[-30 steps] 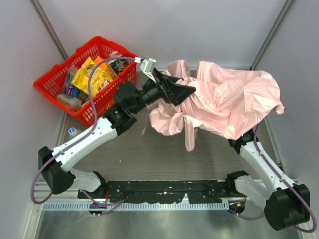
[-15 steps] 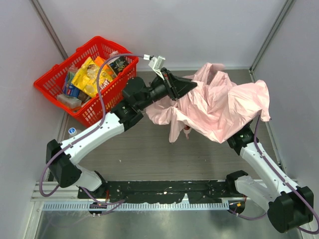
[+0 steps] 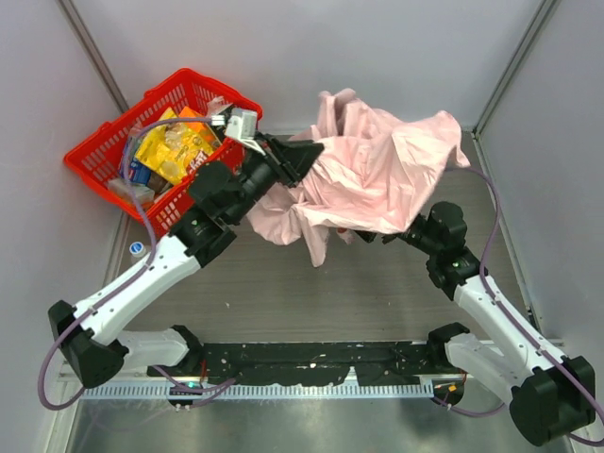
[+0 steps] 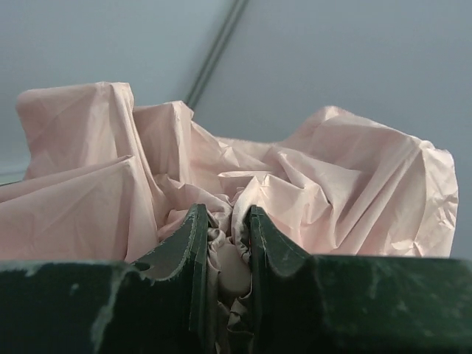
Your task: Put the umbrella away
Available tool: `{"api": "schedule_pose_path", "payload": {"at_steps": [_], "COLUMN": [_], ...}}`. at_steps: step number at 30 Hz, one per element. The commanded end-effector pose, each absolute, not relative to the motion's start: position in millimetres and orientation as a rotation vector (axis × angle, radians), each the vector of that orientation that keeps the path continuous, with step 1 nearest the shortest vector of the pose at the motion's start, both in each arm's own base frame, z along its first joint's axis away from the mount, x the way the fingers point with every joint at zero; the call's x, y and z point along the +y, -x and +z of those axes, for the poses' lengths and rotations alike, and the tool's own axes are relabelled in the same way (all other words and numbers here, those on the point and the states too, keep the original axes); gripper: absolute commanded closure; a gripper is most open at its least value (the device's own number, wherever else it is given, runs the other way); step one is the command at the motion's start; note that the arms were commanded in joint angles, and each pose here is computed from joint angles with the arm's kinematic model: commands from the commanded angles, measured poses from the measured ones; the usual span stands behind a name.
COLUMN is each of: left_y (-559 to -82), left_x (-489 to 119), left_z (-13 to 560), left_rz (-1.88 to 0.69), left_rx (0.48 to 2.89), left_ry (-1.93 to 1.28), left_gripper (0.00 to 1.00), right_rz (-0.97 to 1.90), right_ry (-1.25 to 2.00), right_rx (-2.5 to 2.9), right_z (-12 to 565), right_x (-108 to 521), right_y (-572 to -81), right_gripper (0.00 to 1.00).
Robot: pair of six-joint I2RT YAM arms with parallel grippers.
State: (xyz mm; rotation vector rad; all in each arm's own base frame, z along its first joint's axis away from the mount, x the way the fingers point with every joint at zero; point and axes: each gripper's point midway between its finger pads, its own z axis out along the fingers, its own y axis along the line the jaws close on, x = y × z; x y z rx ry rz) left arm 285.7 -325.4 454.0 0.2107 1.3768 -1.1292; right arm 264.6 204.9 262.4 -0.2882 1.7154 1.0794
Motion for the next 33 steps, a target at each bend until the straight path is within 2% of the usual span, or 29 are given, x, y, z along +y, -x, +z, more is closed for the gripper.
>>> {"api": "schedule_pose_path", "payload": {"at_steps": [1, 4, 7, 10, 13, 15, 18, 23, 29, 33], "left_y": [-296, -305, -314, -322, -328, -330, -335, -340, -334, -329], "left_x": [-258, -240, -231, -225, -224, -227, -231, -239, -256, -263], "left_z": [496, 484, 471, 456, 447, 442, 439, 437, 443, 446], "left_rz": [-1.009, -0.960, -0.936, -0.925, -0.929, -0.986, -1.059, -1.180, -1.407, -1.496], "left_rx": [1.231, 1.211, 1.237, 1.281, 1.322, 1.340, 1.347, 1.350, 1.318, 1.305], "left_ry": [0.035, 0.103, 0.122, 0.148, 0.158, 0.169, 0.177, 0.216, 0.223, 0.214], "left_gripper": [1.00, 1.00, 1.00, 1.00, 1.00, 1.00, 1.00, 1.00, 1.00, 1.00], "right_rz": [1.073, 0.839, 0.699, 0.583, 0.566, 0.657, 0.908, 1.132, 1.254, 1.437], "right_ry": [-0.104, -0.333, -0.383, -0.366, -0.171, -0.007, 0.224, 0.106, -0.029, -0.060], "right_rx": [1.930, 2.045, 2.042, 1.877, 1.682, 1.674, 1.746, 1.621, 1.568, 1.479], "right_z": [213, 182, 190, 246, 338, 369, 382, 424, 416, 421], "right_x": [184, 146, 120, 93, 91, 114, 164, 179, 186, 199], "right_y": [-266, -265, -261, -259, -248, -240, -232, -229, -246, -247], "right_gripper": [0.21, 0.22, 0.21, 0.23, 0.24, 0.24, 0.25, 0.23, 0.23, 0.20]}}
